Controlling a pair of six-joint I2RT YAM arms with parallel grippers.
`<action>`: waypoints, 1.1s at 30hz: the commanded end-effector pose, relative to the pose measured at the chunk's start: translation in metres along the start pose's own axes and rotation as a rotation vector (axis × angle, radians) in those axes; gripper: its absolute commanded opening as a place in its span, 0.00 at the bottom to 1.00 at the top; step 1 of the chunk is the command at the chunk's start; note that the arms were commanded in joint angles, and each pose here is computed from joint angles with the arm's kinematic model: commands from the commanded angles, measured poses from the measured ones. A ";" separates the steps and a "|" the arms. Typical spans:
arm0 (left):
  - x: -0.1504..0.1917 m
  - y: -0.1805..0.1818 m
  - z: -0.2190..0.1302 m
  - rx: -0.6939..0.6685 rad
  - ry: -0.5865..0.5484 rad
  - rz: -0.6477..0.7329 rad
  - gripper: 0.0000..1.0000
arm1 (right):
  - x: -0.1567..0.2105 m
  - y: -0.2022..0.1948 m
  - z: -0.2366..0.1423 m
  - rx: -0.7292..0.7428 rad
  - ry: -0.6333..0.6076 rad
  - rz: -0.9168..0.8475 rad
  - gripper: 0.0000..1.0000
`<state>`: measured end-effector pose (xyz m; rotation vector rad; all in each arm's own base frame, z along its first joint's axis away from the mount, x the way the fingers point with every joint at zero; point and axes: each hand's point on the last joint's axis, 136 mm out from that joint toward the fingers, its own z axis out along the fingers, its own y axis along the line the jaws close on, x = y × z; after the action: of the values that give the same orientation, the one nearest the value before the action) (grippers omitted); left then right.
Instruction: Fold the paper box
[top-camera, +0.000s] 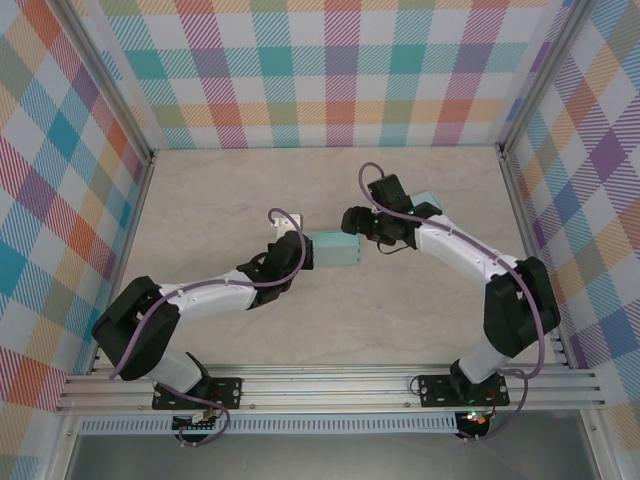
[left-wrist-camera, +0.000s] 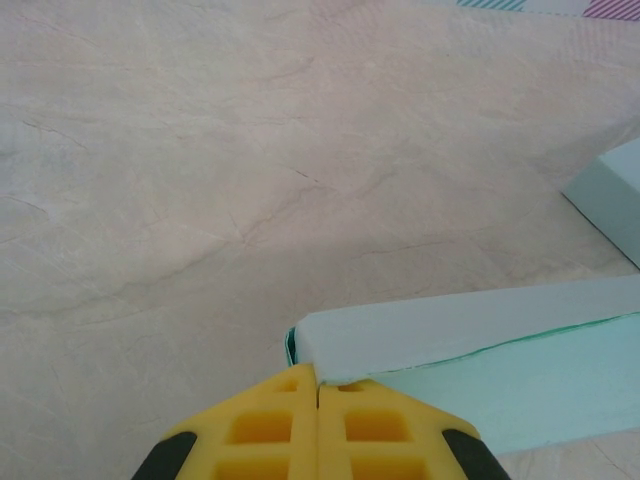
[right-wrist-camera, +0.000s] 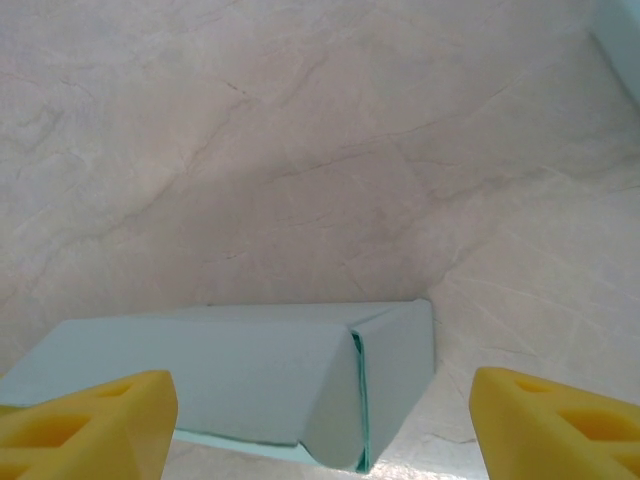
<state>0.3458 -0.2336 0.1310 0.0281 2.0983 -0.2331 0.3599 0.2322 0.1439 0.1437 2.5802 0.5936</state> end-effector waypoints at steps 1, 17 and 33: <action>0.037 0.004 0.003 -0.028 0.114 0.062 0.00 | -0.003 0.013 0.004 -0.056 0.005 0.018 0.76; 0.052 0.017 -0.001 -0.082 0.154 0.081 0.06 | 0.044 -0.025 0.028 -0.025 0.059 0.078 0.56; 0.054 0.004 -0.027 0.046 0.221 0.017 0.65 | 0.054 -0.046 0.045 0.035 0.059 0.102 0.46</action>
<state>0.3206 -0.2275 0.1189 0.0252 2.1948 -0.2454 0.3610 0.2375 0.1186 0.2317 2.4744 0.7375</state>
